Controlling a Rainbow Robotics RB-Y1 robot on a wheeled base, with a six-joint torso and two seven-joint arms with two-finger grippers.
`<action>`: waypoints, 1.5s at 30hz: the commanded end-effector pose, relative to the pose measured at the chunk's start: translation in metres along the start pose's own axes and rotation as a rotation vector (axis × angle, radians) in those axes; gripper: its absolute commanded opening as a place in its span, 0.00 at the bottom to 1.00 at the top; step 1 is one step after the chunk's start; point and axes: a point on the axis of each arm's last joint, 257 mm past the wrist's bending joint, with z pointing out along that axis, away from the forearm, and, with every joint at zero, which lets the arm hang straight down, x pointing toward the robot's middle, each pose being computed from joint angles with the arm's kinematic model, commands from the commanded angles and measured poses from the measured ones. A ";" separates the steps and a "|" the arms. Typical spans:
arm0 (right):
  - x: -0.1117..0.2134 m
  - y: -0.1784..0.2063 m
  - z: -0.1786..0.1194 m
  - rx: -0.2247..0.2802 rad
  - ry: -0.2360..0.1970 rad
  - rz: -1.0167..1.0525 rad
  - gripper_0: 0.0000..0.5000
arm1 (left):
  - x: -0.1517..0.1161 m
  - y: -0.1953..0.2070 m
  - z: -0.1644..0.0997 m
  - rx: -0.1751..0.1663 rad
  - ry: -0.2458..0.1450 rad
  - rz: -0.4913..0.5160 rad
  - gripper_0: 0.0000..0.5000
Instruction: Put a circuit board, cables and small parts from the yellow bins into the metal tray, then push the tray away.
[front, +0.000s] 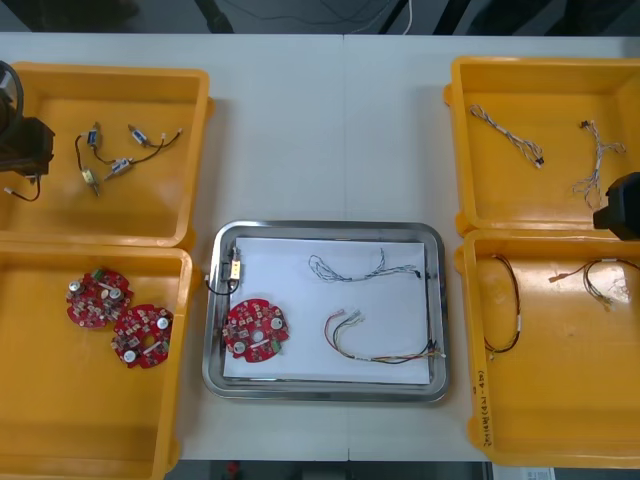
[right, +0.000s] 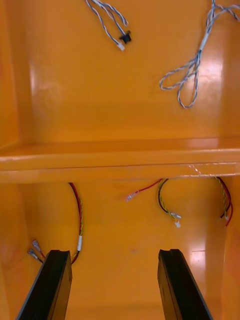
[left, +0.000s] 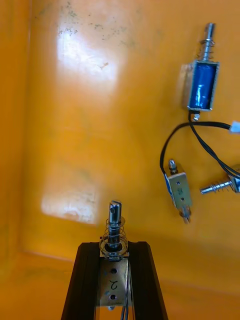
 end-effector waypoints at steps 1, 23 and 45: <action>0.009 -0.026 -0.003 0.049 0.014 0.023 1.00 | -0.028 0.003 -0.049 -0.029 -0.074 -0.129 0.00; 0.030 -0.021 0.016 0.027 0.059 0.102 1.00 | -0.003 -0.126 -0.100 0.004 -0.073 0.067 0.00; 0.047 -0.031 0.028 0.035 0.121 0.140 1.00 | 0.042 -0.296 -0.121 0.195 -0.103 0.183 0.00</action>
